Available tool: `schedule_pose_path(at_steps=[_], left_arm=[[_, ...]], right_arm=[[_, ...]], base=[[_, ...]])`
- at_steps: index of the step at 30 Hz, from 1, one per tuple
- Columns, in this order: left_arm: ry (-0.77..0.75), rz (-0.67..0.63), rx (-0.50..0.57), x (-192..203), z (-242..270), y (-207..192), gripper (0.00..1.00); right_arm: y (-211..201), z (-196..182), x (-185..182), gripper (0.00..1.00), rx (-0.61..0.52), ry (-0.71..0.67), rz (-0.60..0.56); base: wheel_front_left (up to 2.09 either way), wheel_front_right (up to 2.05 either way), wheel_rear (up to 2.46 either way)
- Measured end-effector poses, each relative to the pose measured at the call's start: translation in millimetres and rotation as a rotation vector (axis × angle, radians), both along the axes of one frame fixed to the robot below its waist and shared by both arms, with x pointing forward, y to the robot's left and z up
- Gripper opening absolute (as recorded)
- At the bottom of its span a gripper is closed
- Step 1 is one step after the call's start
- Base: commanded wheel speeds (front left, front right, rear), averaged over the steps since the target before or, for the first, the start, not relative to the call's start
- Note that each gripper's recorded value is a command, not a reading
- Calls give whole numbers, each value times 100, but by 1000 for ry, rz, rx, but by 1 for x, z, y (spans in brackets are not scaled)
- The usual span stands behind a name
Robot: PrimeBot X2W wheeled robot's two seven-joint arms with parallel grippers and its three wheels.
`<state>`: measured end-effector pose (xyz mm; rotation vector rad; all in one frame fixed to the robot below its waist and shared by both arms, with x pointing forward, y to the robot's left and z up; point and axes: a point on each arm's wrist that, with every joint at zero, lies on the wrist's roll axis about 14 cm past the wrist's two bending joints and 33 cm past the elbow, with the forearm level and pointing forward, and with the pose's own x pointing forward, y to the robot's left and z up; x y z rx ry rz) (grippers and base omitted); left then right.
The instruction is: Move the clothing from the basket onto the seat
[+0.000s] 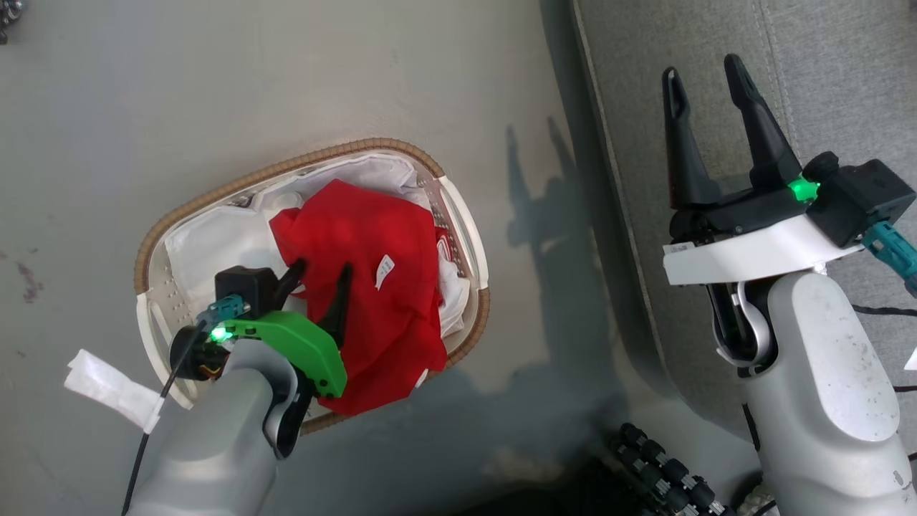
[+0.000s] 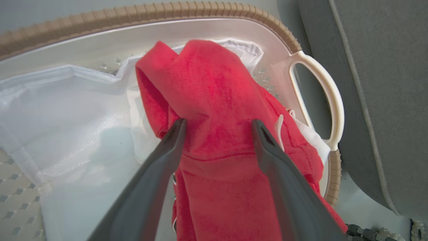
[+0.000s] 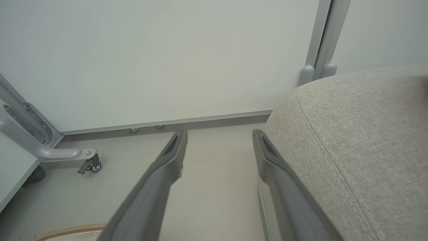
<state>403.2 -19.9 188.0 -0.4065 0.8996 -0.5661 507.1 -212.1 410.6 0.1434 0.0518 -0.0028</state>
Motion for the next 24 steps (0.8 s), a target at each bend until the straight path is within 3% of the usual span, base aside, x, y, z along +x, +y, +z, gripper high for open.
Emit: schedule_pose_path(at_steps=[24], left_arm=[[95, -167, 53, -9, -62, -12, 100]], right_arm=[[12, -46, 20, 100, -6, 42, 43]], base=[[0, 0, 0]])
